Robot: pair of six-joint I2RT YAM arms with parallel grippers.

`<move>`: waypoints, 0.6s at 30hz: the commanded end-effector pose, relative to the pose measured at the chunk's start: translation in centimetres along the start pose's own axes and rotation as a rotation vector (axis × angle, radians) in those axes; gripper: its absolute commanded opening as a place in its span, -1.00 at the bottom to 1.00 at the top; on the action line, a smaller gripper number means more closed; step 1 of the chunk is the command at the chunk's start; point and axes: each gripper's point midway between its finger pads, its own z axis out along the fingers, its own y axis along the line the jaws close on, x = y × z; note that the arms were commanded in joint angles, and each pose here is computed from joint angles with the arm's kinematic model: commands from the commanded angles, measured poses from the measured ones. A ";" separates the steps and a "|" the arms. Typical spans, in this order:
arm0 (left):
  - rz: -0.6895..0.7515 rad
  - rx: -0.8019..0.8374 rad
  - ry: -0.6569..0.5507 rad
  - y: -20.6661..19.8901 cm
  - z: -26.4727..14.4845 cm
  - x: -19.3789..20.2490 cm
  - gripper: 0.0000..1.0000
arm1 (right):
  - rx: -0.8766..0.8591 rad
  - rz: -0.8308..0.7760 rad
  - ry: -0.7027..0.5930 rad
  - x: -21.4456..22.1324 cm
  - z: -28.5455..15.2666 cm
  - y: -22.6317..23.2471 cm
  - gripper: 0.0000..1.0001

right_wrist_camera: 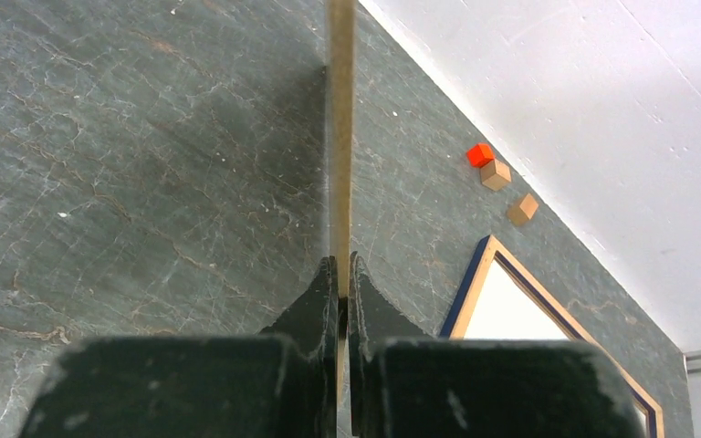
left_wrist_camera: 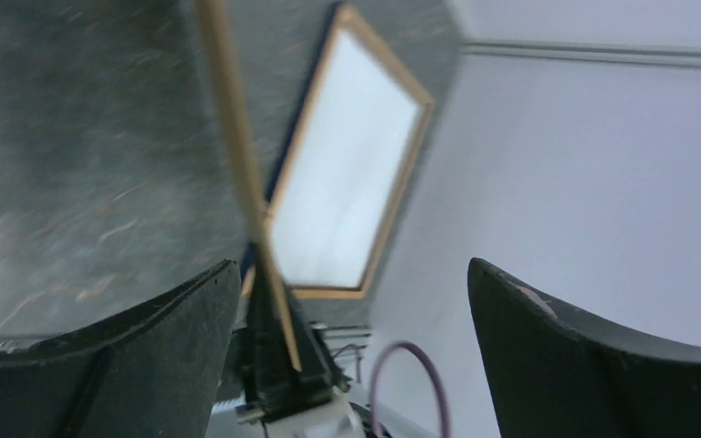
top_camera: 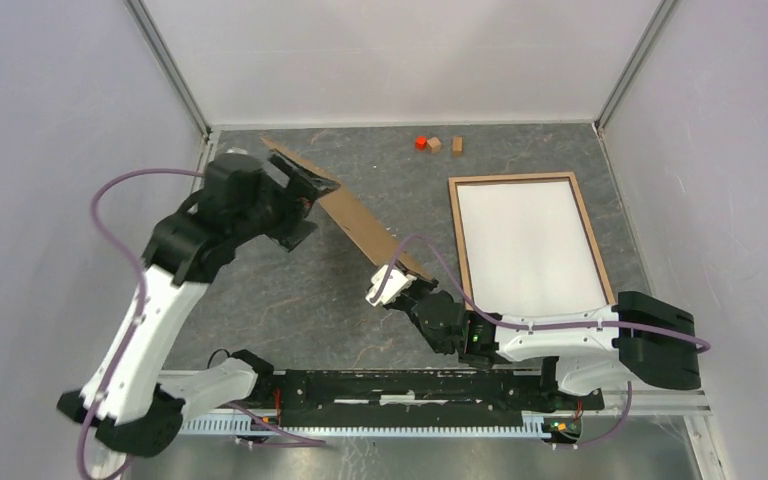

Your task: Put the photo into the frame

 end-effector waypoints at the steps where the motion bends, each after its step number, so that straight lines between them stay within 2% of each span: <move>1: -0.120 -0.334 0.049 6.1 1.5 1.5 1.00 | 0.056 0.073 -0.055 -2.0 -0.2 -0.9 -1.00; 6: -0.146 -0.374 0.015 7.8 4.1 1.4 0.99 | 0.044 0.084 -0.055 -1.8 -0.4 -0.4 -1.00; 8: -0.138 -0.384 0.015 8.2 5.9 1.4 0.85 | 0.038 0.085 -0.057 -1.8 -0.6 -0.3 -1.00; 12: -0.126 -0.436 0.000 9.3 8.2 1.2 0.78 | 0.030 0.093 -0.055 -1.6 -0.8 -0.2 -1.00; 15: -0.121 -0.482 -0.031 11.0 9.4 0.9 0.48 | 0.025 0.098 -0.050 -1.4 -1.1 0.0 -1.00; 18: -0.099 -0.482 -0.068 12.3 10.4 0.4 0.29 | 0.022 0.096 -0.046 -1.3 -1.5 0.2 -1.00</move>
